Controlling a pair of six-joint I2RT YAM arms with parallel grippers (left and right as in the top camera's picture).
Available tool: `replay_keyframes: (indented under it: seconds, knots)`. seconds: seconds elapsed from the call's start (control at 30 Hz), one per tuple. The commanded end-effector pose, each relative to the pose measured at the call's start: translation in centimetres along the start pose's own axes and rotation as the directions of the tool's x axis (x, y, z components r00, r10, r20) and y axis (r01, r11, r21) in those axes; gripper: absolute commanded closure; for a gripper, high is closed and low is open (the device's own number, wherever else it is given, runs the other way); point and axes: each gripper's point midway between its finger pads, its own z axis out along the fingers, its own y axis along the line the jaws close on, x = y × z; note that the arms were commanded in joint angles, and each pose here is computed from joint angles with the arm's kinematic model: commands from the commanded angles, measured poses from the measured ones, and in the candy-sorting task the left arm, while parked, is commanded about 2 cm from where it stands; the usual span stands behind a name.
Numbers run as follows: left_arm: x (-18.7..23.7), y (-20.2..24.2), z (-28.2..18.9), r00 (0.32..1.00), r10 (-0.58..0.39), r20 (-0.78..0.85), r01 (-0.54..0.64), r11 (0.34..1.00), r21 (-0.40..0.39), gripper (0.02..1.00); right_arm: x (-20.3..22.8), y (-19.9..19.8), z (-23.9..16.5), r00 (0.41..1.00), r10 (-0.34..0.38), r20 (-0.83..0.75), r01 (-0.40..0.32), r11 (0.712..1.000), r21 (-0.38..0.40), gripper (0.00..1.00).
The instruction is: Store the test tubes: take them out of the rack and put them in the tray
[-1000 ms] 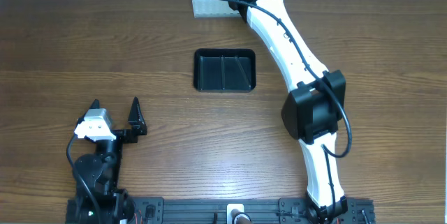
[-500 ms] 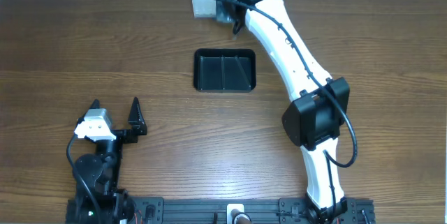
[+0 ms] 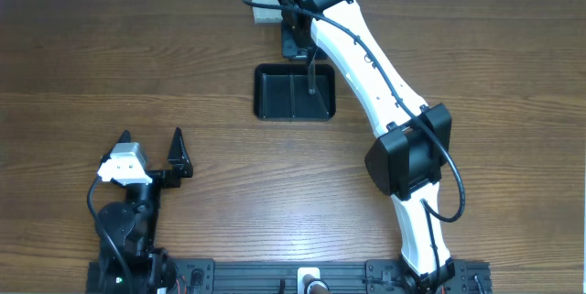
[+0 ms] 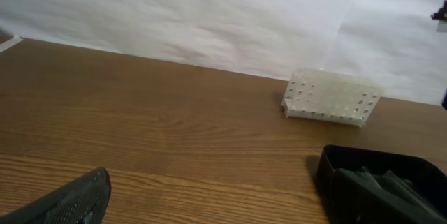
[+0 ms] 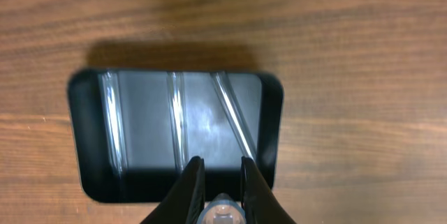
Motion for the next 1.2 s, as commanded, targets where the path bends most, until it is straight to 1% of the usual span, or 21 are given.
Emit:
replay_keyframes:
  seconds: [0.03, 0.17, 0.6, 0.97, 1.2]
  knots:
    - [0.2, -0.2, 0.0, 1.0, 0.019, -0.003, -0.019, 1.0, 0.014, 0.02, 0.5, -0.1, -1.4, 0.999, 0.045, -0.024, -0.046, 0.998, -0.043, 0.967]
    - [0.2, -0.2, 0.0, 1.0, 0.019, -0.004, -0.019, 1.0, 0.014, 0.02, 1.2, 0.1, -0.7, 0.996, 0.045, -0.071, -0.05, 0.997, -0.06, 0.954]
    - [0.2, -0.2, 0.0, 1.0, 0.019, -0.003, -0.019, 1.0, 0.014, 0.02, 1.5, 0.4, 4.0, 0.989, 0.043, -0.138, -0.046, 0.999, -0.022, 0.952]
    - [0.2, -0.2, 0.0, 1.0, 0.019, -0.003, -0.019, 1.0, 0.014, 0.02, 1.4, 0.7, 6.3, 0.987, 0.043, -0.155, -0.046, 0.999, -0.013, 0.95]
    - [0.2, -0.2, 0.0, 1.0, 0.019, -0.003, -0.019, 1.0, 0.014, 0.02, 2.3, 1.0, 8.5, 0.978, 0.037, -0.206, -0.038, 0.999, 0.0, 0.945]
